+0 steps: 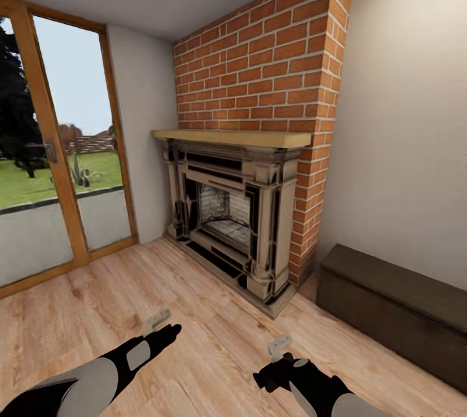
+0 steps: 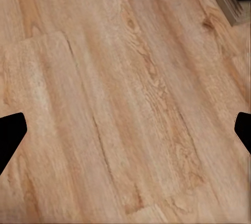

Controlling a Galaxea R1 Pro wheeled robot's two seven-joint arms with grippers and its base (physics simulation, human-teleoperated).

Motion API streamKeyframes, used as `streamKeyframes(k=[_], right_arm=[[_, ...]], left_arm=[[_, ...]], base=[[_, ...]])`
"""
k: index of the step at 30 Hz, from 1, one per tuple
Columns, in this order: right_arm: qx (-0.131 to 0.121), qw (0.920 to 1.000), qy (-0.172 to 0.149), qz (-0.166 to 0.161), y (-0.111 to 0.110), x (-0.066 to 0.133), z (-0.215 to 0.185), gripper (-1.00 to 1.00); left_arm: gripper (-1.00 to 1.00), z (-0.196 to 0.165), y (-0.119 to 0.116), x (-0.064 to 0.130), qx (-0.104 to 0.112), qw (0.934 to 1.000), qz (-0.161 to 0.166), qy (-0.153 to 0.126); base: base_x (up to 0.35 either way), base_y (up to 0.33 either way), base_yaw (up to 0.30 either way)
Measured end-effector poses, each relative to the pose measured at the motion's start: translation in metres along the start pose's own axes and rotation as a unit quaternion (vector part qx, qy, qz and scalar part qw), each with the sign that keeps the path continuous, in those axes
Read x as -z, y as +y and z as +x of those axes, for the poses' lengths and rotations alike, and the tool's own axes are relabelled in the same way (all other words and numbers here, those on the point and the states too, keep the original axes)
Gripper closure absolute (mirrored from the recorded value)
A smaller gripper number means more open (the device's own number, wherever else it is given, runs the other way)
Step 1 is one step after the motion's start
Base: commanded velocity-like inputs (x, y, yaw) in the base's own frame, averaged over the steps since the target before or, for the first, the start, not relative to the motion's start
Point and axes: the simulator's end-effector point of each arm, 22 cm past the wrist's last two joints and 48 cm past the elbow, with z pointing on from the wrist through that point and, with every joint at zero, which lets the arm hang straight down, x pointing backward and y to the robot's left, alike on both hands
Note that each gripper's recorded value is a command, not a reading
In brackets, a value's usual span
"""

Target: Place each of the two pumpkins and all three candles from the living room inside a cabinet in the living room (use any cabinet), then make sure every cabinet is closed, and position the cauldron so it is next to a table in the living room.

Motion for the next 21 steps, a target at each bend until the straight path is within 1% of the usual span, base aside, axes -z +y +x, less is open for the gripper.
streamKeyframes(k=[14, 21], right_arm=[[0.000, 1.0000, 0.000, 0.000, 0.0003, -0.0004, -0.0003, -1.00], [0.000, 1.0000, 0.000, 0.000, 0.0009, -0.0005, -0.0007, -1.00]], left_arm=[[-1.00, 0.0006, -0.0003, -0.0004, 0.001, 1.0000, 0.000, 0.000], [-1.00, 0.0004, -0.0003, -0.0004, 0.001, 1.0000, 0.000, 0.000]], base=[[0.008, 0.003, -0.296], [0.000, 0.000, -0.125]])
